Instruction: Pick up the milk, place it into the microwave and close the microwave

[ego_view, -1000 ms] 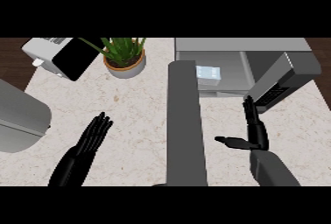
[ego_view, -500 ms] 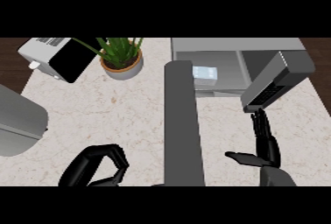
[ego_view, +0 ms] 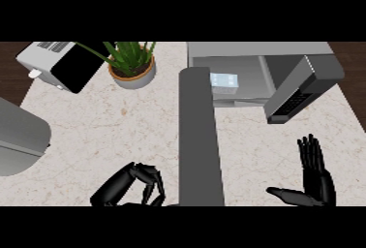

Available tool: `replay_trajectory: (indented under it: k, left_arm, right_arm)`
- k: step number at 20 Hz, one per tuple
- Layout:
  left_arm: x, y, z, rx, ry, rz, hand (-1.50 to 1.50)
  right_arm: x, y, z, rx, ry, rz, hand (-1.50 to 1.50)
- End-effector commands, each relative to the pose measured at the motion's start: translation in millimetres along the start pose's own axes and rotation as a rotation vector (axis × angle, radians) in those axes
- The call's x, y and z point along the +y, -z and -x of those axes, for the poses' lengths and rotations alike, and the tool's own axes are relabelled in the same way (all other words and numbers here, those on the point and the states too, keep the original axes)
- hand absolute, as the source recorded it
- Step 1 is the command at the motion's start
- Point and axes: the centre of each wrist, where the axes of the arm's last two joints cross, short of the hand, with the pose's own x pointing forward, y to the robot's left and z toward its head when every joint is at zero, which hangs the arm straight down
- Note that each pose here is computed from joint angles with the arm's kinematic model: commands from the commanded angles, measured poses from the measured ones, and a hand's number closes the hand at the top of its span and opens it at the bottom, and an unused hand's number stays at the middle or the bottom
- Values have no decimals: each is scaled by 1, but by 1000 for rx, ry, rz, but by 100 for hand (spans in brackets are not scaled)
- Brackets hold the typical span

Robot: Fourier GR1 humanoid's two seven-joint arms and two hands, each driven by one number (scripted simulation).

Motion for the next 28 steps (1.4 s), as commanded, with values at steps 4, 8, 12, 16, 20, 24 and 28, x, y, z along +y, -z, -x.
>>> replay_trajectory:
  k: [4,8,12,16,20,24,28]
  left_arm:
    - [-45,43,6,-3,-14,142,150]
    - [-78,57,19,-9,7,155,150]
    - [-103,78,20,-3,13,188,150]
    - [-116,98,11,1,30,176,150]
    - [-110,120,4,-21,93,143,150]
    - [-109,134,-11,-26,90,108,150]
    - [-100,151,-27,-30,88,24,150]
  right_arm:
    - [-26,-31,-52,-65,65,-42,-150]
    - [-15,-42,-84,-79,48,-36,-150]
    - [-17,-35,-109,-110,85,-80,-150]
    - [-20,-27,-129,-143,116,-137,-150]
    - [-14,-22,-139,-140,126,-189,-150]
    - [-18,-2,-158,-171,114,-252,-150]
    - [-17,3,-162,-183,129,-272,-150]
